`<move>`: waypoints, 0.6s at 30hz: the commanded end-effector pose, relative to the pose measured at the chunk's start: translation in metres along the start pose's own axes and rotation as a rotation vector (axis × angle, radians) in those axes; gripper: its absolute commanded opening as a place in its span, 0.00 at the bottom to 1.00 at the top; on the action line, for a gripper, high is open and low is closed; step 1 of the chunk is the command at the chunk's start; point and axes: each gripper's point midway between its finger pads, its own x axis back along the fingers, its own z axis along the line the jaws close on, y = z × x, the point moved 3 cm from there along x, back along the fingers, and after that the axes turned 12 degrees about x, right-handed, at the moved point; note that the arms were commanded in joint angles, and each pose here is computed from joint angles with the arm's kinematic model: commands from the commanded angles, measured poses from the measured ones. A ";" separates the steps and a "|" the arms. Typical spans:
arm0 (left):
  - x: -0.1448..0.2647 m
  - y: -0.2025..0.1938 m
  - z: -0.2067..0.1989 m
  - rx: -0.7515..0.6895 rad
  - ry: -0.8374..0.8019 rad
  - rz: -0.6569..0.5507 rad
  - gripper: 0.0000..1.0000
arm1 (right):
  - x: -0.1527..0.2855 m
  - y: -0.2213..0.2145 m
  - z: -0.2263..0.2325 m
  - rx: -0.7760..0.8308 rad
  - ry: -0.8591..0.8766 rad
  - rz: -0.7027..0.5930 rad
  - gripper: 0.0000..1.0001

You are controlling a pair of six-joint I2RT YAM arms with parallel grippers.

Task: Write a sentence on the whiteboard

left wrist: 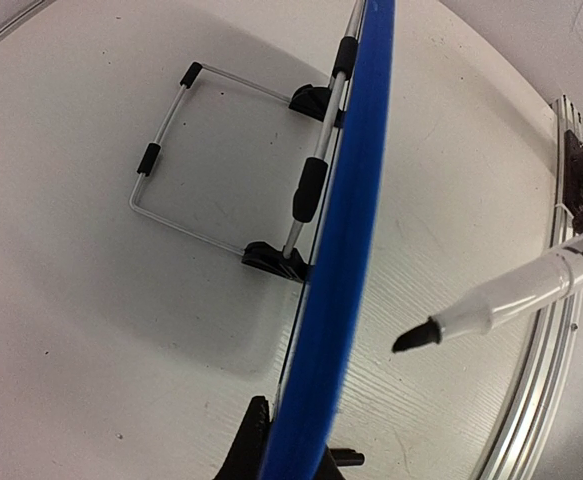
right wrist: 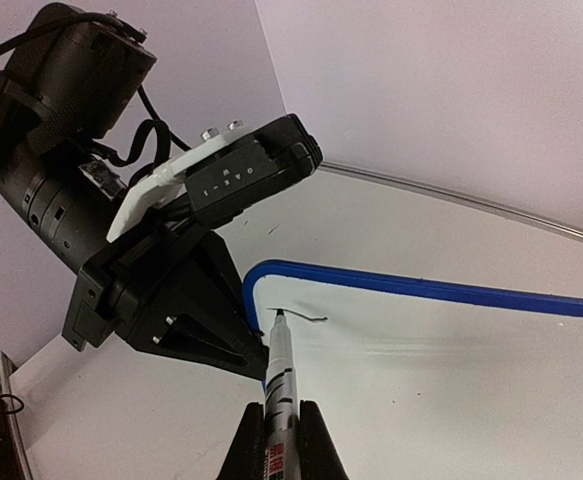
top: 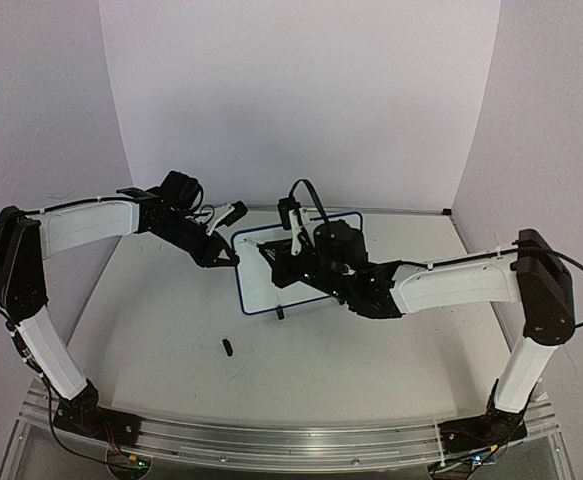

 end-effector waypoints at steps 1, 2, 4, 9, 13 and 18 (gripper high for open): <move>-0.001 0.001 0.003 -0.017 0.025 0.000 0.00 | -0.009 0.012 0.000 -0.001 -0.014 -0.026 0.00; -0.001 0.001 0.003 -0.018 0.025 0.000 0.00 | -0.010 0.012 0.000 0.000 -0.014 -0.024 0.00; -0.001 0.000 0.003 -0.019 0.025 0.002 0.00 | -0.012 0.011 0.000 0.001 -0.015 -0.022 0.00; -0.001 0.001 0.003 -0.019 0.027 0.000 0.00 | -0.013 0.007 -0.001 0.000 -0.027 -0.012 0.00; -0.001 0.001 0.004 -0.019 0.029 0.000 0.00 | -0.013 0.001 -0.005 -0.006 -0.054 0.000 0.00; 0.000 0.001 0.003 -0.022 0.030 -0.001 0.00 | -0.013 -0.006 -0.009 -0.013 -0.078 0.018 0.00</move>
